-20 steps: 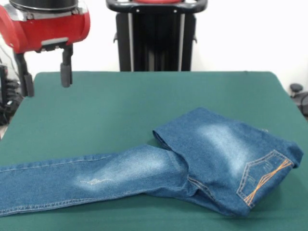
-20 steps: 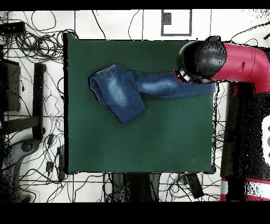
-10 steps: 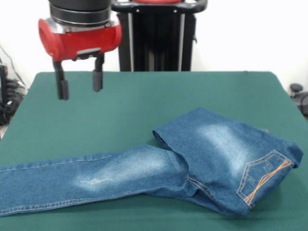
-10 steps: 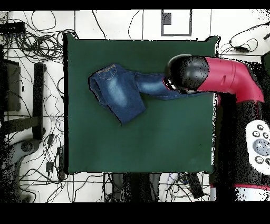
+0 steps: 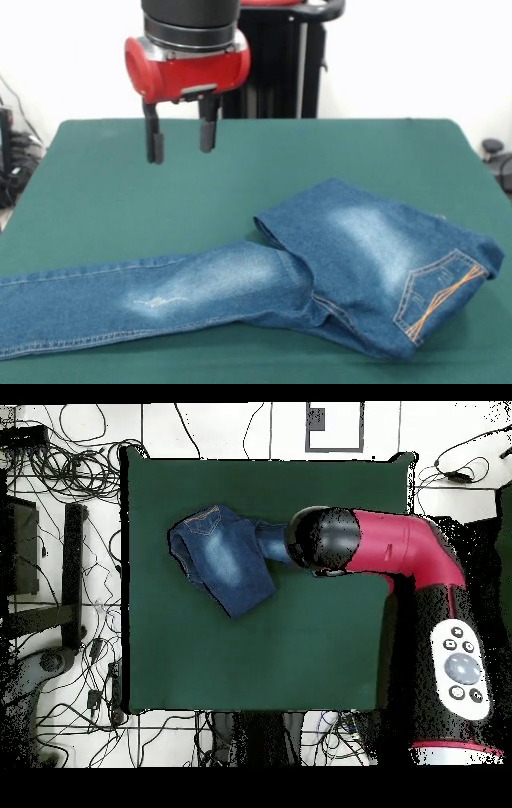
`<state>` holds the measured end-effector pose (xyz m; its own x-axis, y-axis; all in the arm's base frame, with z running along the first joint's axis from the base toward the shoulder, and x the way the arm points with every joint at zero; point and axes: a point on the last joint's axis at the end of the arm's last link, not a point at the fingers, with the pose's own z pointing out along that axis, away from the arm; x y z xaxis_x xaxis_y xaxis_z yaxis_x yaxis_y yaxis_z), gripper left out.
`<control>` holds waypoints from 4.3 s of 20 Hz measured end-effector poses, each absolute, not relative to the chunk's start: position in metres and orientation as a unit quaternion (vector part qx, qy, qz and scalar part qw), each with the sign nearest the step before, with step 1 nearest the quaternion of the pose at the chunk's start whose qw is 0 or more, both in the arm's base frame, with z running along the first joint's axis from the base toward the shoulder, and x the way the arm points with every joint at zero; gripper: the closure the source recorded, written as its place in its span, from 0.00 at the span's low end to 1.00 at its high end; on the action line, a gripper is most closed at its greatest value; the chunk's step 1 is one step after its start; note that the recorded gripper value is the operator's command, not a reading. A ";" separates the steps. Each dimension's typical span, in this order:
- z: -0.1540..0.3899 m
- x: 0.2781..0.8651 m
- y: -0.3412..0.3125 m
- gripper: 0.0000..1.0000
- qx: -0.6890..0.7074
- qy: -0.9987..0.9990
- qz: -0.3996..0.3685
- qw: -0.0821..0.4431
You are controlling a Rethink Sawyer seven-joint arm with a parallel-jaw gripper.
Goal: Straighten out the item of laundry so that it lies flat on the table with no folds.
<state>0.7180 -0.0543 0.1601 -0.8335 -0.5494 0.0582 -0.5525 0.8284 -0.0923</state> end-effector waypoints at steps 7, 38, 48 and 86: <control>0.157 0.712 -0.032 0.00 0.284 -0.957 0.047 0.017; 0.148 0.699 -0.012 0.00 0.256 -0.966 0.046 -0.005; 0.131 0.679 0.015 0.00 0.240 -0.970 0.036 -0.010; 0.089 0.620 0.076 0.00 0.190 -0.981 0.013 -0.030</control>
